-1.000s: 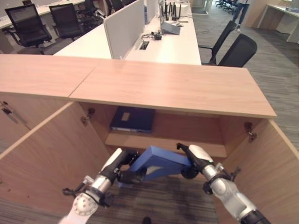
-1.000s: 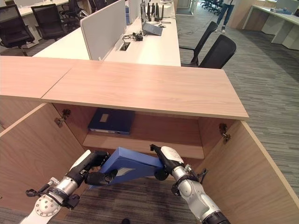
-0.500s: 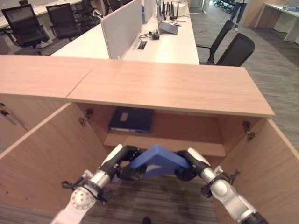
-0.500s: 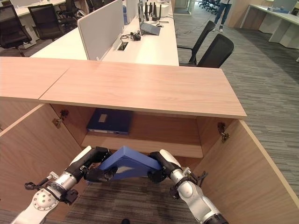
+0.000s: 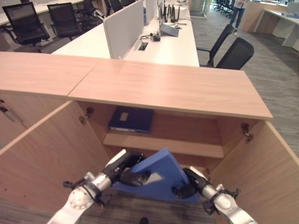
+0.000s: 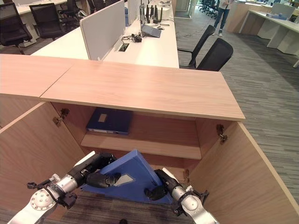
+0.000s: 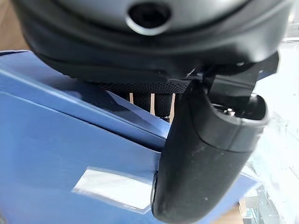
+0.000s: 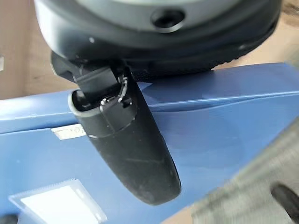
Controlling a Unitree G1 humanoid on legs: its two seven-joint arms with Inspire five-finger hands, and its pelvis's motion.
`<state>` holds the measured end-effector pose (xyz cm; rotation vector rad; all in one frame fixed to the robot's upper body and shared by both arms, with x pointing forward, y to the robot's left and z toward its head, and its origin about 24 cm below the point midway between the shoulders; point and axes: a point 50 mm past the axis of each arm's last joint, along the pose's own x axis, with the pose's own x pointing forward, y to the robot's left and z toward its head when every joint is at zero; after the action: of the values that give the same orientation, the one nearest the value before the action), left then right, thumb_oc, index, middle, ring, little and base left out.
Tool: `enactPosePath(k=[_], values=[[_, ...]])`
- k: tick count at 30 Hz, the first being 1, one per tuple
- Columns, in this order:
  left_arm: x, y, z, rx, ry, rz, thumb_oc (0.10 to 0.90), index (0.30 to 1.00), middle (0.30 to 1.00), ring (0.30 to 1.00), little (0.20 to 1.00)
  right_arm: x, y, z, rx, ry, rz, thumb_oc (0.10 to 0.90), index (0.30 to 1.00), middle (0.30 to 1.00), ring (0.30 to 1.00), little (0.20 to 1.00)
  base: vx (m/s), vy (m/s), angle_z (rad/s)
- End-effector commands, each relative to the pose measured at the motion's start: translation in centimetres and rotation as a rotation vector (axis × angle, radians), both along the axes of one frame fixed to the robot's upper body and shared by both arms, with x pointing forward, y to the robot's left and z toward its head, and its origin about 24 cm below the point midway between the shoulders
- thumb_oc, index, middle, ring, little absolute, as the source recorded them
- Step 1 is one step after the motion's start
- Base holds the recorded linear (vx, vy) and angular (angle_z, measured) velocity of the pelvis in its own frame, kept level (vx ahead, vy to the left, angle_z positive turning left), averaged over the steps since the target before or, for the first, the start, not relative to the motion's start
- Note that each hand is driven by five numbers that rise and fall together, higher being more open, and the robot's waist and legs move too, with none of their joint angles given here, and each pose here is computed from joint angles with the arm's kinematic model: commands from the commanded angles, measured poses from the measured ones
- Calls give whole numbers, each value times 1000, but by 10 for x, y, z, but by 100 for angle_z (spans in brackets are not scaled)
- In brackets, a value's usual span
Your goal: Put the empty folder in the office cabinet
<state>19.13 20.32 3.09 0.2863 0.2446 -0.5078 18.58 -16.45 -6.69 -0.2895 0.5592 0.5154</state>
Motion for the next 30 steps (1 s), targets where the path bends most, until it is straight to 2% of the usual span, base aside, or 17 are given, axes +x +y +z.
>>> enactPosePath(k=[1,4,5,6,7,10,15,18,22,23,24,26,27,28,29,30], values=[[20,-18,15,-397,-97,101,800,900,900,900,900,28,-6,28,160,-138,-152,400,300,300,300,300,7,-185,14],[8,5,-24,-457,45,330,800,900,900,900,900,28,-38,21,87,-124,-282,400,300,300,300,300,-1,-182,16],[8,5,-24,-457,44,330,800,900,900,900,900,28,-38,21,87,-125,-282,400,300,300,300,300,-74,-161,-4],[0,15,-39,-471,86,439,800,900,900,900,900,28,-53,20,54,-131,-347,400,300,300,300,300,-67,-92,-2],[0,15,-39,-471,86,439,800,900,900,900,900,28,-54,20,54,-131,-347,400,300,300,300,300,-109,-145,-2],[-13,31,-67,-426,158,627,800,900,900,900,900,26,-84,21,-12,-137,-486,400,300,300,300,300,-53,-96,19],[-28,39,-87,-446,233,766,800,900,900,900,900,24,-92,21,-48,-132,-520,400,300,300,300,300,84,3,9],[-32,39,-97,-509,270,853,800,900,900,900,900,26,-87,19,-48,-132,-516,400,300,300,300,300,104,56,-29],[-57,35,-130,-528,439,966,800,900,900,900,900,16,-71,8,-2,-83,-507,400,300,300,300,300,192,125,-24],[-65,33,-144,-497,516,999,800,900,900,900,900,21,-58,5,136,-70,-580,400,300,300,300,300,249,297,-25],[-69,28,-155,-482,585,1025,800,900,900,900,900,37,-40,11,360,-82,-670,400,300,300,300,300,150,352,-32],[-75,27,-168,-361,662,1035,800,900,900,900,900,85,1,77,820,-274,-617,400,300,300,300,300,9,325,-67],[-80,29,-172,-306,691,1025,800,900,900,900,900,94,5,94,915,-327,-603,400,300,300,300,300,-22,260,-55],[-89,31,-181,-209,758,1009,800,900,900,900,900,113,16,140,1127,-450,-553,400,300,300,300,300,-3,151,-20],[-89,31,-181,-209,758,1008,800,900,900,900,900,113,16,141,1127,-450,-553,400,300,300,300,300,-39,232,1],[-102,33,-189,-93,844,995,800,900,900,900,900,132,23,204,1398,-610,-504,400,300,300,300,300,-38,167,-2]])
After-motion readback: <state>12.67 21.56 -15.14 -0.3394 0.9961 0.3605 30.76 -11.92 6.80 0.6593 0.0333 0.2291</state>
